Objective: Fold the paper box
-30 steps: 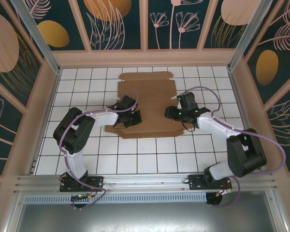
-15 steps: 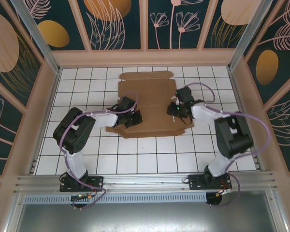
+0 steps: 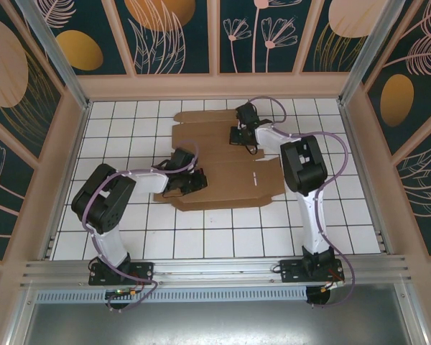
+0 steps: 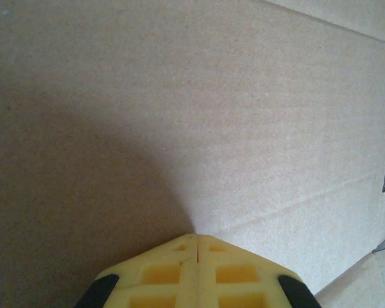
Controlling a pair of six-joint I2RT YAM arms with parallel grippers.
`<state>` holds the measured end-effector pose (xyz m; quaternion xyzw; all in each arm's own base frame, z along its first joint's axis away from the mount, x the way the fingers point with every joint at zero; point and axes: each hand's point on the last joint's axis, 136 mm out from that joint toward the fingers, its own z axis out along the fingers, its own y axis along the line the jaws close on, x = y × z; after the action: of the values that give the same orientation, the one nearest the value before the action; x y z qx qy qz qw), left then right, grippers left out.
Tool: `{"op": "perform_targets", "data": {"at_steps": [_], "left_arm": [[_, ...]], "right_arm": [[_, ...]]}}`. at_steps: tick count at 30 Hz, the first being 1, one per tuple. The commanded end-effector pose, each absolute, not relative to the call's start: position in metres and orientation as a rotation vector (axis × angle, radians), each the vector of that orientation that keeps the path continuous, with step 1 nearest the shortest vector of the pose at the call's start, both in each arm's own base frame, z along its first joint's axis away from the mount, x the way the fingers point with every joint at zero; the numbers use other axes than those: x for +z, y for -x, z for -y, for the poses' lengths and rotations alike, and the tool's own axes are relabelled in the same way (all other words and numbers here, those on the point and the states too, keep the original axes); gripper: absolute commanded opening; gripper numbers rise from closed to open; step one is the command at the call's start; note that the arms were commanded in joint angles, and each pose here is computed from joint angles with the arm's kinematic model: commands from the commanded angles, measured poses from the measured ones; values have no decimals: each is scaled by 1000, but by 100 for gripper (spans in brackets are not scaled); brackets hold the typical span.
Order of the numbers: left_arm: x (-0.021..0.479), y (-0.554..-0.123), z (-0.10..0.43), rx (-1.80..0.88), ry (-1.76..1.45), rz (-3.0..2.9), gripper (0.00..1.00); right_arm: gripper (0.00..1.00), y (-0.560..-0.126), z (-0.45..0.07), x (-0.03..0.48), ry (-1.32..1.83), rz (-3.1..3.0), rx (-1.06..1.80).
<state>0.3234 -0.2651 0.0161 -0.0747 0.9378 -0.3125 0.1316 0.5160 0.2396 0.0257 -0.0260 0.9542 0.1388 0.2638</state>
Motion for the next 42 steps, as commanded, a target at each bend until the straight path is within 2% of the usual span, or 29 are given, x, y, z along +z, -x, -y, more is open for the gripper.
{"op": "perform_targets", "data": {"at_steps": [1,6,12,16,21,25,33,38,42], "left_arm": [[-5,-313,228,-809,357,-2828,0],[-2,-358,193,-706,464,-2797,0],[-1,-439,192,-545,398,-2778,0],[-1,-479,210,-578,384,-2770,0],[9,-506,241,-678,331,-2743,0],[10,-499,278,-721,195,-2766,0],[9,-444,332,-994,12,-2782,0],[1,-417,352,-1092,-87,-2807,0],[19,-427,339,-1016,-68,-2757,0]], "right_arm": [[0,-493,-188,-16,45,-2714,86],[0,-458,-162,-10,38,-2719,2],[0,-378,-168,-15,107,-2787,24],[0,-317,-202,-23,233,-2846,133],[0,-272,-268,-3,385,-2828,372],[0,-260,-323,13,455,-2793,601],[0,-283,-389,24,445,-2703,874],[0,-287,-406,29,475,-2645,955],[0,-291,-391,55,458,-2568,938]]}}
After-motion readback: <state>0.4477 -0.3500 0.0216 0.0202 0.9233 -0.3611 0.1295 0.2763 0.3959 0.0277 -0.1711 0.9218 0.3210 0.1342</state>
